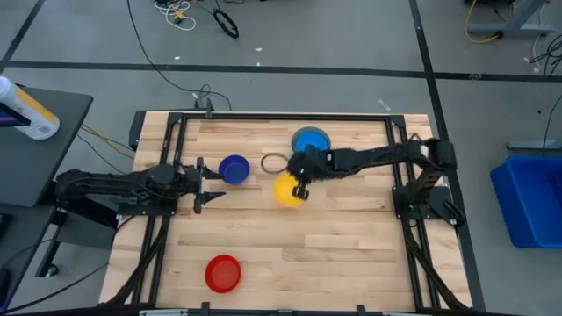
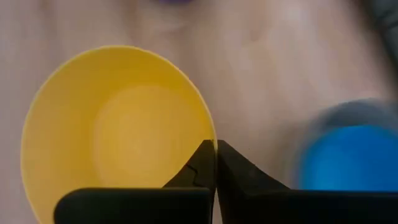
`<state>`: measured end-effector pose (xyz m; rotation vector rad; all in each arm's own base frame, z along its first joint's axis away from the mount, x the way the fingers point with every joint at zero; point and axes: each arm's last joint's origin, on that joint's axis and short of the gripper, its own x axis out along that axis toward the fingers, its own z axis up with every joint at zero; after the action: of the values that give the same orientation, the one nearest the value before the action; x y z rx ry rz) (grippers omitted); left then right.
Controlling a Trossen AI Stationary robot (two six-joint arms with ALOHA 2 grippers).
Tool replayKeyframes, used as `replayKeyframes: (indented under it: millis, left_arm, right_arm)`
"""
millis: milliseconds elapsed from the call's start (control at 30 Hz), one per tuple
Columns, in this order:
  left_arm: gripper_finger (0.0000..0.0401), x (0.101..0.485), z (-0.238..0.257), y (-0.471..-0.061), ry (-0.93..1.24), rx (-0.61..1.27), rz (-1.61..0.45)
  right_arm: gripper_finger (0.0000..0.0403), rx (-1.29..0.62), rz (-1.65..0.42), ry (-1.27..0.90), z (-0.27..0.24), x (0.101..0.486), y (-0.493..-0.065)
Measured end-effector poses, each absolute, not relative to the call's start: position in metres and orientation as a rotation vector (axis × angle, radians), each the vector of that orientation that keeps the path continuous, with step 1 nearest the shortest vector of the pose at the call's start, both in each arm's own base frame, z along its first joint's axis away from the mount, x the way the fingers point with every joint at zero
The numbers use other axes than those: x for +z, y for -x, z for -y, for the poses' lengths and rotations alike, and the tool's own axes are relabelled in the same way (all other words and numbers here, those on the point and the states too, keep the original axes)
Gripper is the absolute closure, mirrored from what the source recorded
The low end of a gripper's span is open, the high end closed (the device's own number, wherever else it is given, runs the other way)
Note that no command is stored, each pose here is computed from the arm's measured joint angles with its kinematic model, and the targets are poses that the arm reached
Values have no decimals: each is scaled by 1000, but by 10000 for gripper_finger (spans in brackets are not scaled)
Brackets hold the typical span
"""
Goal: Nest bowls inside each other
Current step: Stack the yellow bowl on top of the blue bowl
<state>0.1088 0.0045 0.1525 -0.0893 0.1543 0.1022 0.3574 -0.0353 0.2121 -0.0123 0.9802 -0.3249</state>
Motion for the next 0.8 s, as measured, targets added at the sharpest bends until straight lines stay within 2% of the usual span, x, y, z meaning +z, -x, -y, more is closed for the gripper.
replayKeyframes:
  millis: [167,433,600,800]
  left_arm:
    - [128,153,-5,-109,89,105,-152]
    - [128,153,-5,-109,89,108,-151]
    - [128,153,-5,-109,89,108,-151]
    - [128,153,-5,-109,89,108,-151]
  right_arm:
    - [401,-515,-931,101,68,244,-339]
    - [401,-685,-986,67,143,247,-310]
    - [401,-660,-985,-58,176,244,-293]
    - [402,-639,-1011,-129,185,227,-280]
